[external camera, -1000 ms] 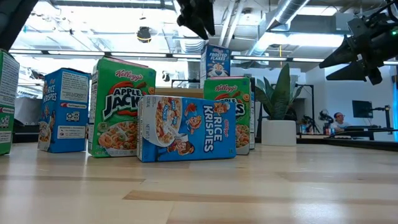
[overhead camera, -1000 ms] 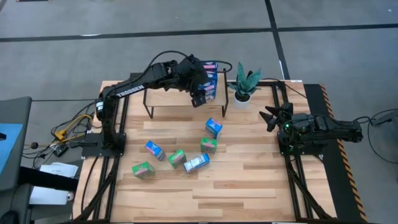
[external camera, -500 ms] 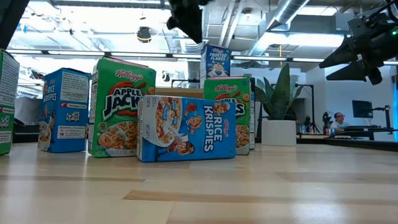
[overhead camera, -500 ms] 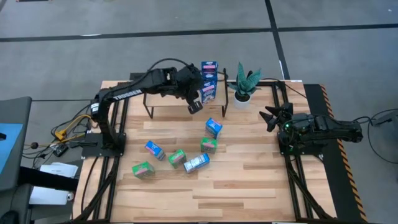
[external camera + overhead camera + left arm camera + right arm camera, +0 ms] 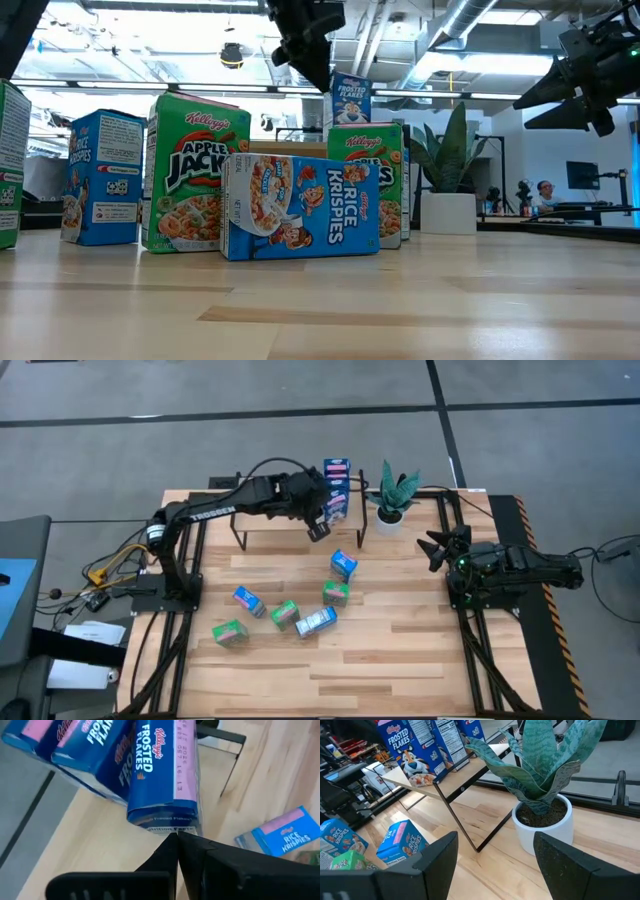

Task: Stack cereal on shelf
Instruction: Put the blue cereal box on the shelf aligned with the other blue cereal boxes, then put the top light blue cereal box on the shelf

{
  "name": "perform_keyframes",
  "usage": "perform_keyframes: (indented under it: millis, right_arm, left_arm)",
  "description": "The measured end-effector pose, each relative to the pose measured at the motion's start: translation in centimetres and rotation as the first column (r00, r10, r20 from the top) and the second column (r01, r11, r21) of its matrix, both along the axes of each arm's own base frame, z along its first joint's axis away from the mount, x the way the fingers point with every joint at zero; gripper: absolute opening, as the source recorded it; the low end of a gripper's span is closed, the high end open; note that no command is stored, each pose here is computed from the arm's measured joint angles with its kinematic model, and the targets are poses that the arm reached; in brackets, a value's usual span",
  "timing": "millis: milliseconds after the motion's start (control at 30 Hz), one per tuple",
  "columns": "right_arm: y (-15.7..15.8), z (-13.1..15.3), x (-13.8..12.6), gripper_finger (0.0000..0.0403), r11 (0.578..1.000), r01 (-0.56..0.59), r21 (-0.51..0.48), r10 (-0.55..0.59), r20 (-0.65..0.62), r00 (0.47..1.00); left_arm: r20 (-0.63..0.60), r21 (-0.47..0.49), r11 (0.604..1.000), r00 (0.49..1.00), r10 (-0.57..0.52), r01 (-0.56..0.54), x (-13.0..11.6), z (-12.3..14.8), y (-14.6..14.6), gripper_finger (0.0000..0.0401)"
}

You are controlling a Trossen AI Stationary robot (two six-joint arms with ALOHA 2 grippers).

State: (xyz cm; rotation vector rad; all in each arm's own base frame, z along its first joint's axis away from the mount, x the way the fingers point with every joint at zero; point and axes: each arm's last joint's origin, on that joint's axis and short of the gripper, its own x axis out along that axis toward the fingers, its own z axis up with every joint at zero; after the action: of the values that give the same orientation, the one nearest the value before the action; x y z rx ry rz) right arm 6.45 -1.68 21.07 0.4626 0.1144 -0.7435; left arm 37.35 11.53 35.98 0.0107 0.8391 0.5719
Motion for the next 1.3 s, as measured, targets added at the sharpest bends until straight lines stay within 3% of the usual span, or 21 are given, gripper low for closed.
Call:
perform_keyframes:
  millis: [667, 933, 1300]
  right_arm:
    - [0.0, 0.0, 0.0, 0.0286, 1.0, 0.0, 0.0, 0.0, 0.0, 1.0]
    - [0.0, 0.0, 0.0, 0.0286, 1.0, 0.0, 0.0, 0.0, 0.0, 1.0]
    - [0.0, 0.0, 0.0, 0.0286, 1.0, 0.001, 0.0, -0.001, 0.0, 1.0]
  left_arm:
    - [0.025, -0.012, 1.0, 1.0, 0.018, -0.018, -0.2, 0.1, 1.2, 0.0]
    - [0.107, 0.008, 1.0, 0.994, -0.002, 0.001, 0.3, 0.7, 1.4, 0.0]
    - [0.044, 0.002, 1.0, 0.999, 0.01, -0.01, -0.1, 0.3, 1.5, 0.0]
